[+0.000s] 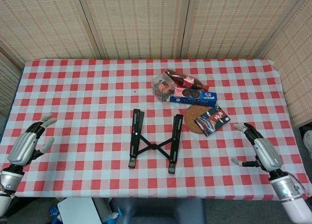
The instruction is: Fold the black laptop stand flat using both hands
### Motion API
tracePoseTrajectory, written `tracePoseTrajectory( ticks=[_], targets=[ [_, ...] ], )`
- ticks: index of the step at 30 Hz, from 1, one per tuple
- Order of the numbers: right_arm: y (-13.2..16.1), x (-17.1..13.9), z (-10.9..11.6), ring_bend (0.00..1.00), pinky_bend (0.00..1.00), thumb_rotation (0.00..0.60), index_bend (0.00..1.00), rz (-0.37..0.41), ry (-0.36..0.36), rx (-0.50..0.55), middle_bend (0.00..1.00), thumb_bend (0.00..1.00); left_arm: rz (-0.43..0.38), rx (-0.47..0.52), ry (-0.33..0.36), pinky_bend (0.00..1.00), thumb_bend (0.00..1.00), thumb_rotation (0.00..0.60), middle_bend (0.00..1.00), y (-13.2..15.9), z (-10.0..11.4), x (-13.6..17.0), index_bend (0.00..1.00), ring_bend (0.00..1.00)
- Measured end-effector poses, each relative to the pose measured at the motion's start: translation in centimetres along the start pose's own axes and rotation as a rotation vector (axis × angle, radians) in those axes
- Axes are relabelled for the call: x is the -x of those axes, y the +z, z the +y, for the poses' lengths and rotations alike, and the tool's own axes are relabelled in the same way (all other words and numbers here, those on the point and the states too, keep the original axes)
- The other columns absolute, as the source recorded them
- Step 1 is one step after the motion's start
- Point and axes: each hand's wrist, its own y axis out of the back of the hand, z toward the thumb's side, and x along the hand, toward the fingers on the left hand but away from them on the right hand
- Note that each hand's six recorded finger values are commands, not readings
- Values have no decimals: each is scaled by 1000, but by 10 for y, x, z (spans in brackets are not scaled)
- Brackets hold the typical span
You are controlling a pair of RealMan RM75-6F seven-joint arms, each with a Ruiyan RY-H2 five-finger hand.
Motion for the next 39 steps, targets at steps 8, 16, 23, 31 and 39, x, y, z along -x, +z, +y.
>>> tracePoseTrajectory(
  ticks=[8, 16, 23, 31, 39],
  targets=[
    [12, 26, -25, 24, 113, 600, 0, 16, 109, 197, 94, 0, -71, 199, -123, 159, 173, 0, 134, 21, -13, -55, 195, 186],
    [20, 48, -55, 17, 113, 600, 0, 15, 196, 307, 44, 0, -87, 268, -197, 163, 171, 0, 143, 32, -37, -99, 202, 193],
    [24, 66, -78, 0, 113, 600, 0, -9, 235, 419, 13, 0, -83, 291, -226, 163, 171, 0, 144, 35, -47, -113, 203, 193],
    [39, 94, -109, 0, 103, 600, 0, -32, 297, 574, 12, 0, -74, 299, -240, 163, 171, 0, 145, 33, -51, -117, 205, 193],
    [68, 122, -140, 0, 101, 600, 0, -6, 358, 655, 7, 0, -26, 339, -249, 166, 171, 0, 150, 23, -58, -128, 207, 198]
  ],
)
